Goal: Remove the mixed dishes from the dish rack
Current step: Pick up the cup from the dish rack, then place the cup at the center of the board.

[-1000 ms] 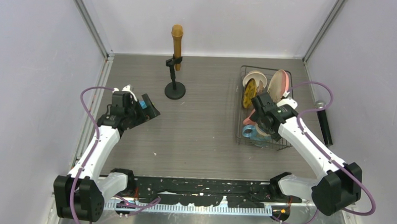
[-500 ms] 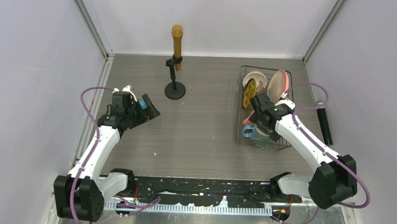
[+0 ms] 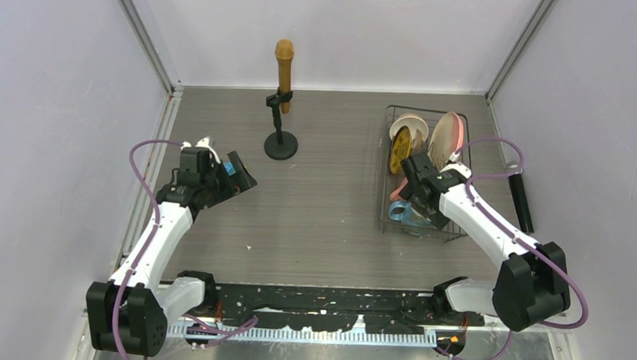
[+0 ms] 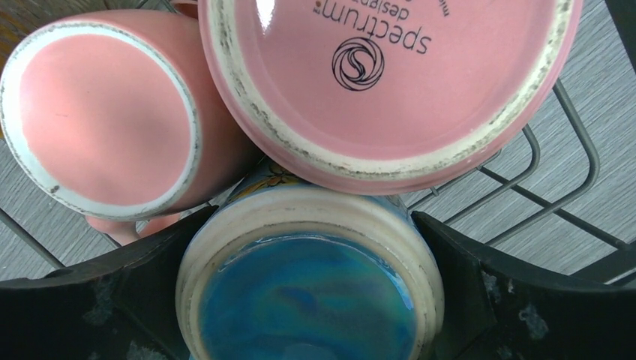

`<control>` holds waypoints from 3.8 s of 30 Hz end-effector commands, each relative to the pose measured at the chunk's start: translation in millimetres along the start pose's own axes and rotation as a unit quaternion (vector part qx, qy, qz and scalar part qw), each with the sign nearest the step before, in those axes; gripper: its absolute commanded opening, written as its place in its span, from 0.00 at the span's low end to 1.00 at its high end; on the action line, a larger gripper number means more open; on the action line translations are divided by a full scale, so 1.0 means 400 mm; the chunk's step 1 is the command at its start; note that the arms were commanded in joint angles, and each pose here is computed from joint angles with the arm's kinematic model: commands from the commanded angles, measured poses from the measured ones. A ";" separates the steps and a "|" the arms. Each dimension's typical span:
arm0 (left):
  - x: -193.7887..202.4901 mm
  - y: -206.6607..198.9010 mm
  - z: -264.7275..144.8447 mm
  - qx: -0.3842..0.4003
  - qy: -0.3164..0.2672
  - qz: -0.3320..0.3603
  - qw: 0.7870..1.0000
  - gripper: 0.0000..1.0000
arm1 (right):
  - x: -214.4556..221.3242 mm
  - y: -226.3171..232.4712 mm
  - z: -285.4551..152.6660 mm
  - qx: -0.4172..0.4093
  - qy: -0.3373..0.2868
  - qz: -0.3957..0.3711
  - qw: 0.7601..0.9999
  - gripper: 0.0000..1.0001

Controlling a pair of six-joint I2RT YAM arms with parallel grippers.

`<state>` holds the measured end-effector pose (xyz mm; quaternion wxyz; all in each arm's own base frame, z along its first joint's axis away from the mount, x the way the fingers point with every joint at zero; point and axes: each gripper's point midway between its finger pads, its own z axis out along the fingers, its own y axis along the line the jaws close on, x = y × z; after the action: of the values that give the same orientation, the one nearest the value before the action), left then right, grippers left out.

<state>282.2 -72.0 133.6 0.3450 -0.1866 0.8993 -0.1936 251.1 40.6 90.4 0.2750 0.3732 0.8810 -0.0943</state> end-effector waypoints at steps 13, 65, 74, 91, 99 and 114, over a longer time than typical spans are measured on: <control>-0.019 -0.010 -0.002 0.009 -0.016 0.004 1.000 0.99 | 0.007 -0.023 -0.058 -0.028 0.024 -0.005 0.999 0.74; -0.034 -0.207 -0.058 0.204 0.006 -0.079 0.976 0.99 | -0.287 0.219 -0.503 -0.519 -0.198 0.127 0.822 0.36; -0.022 -0.426 -0.139 0.395 0.008 -0.119 0.911 0.99 | -0.245 0.355 -0.544 -0.598 -0.192 0.128 0.767 0.36; 0.049 -0.540 -0.102 0.415 0.044 -0.201 0.886 0.91 | -0.101 0.484 -0.587 -0.619 -0.258 0.113 0.733 0.34; 0.059 -0.527 -0.069 0.385 0.042 -0.223 0.895 0.88 | -0.097 0.495 -0.588 -0.617 -0.278 0.127 0.725 0.33; 0.052 -0.541 -0.030 0.374 0.018 -0.259 0.890 0.58 | -0.035 0.508 -0.601 -0.624 -0.301 0.134 0.709 0.32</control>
<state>296.8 -263.9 216.9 0.2920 -0.2646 0.7140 -0.5787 305.8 276.8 229.9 0.6651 0.1150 0.6568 0.3362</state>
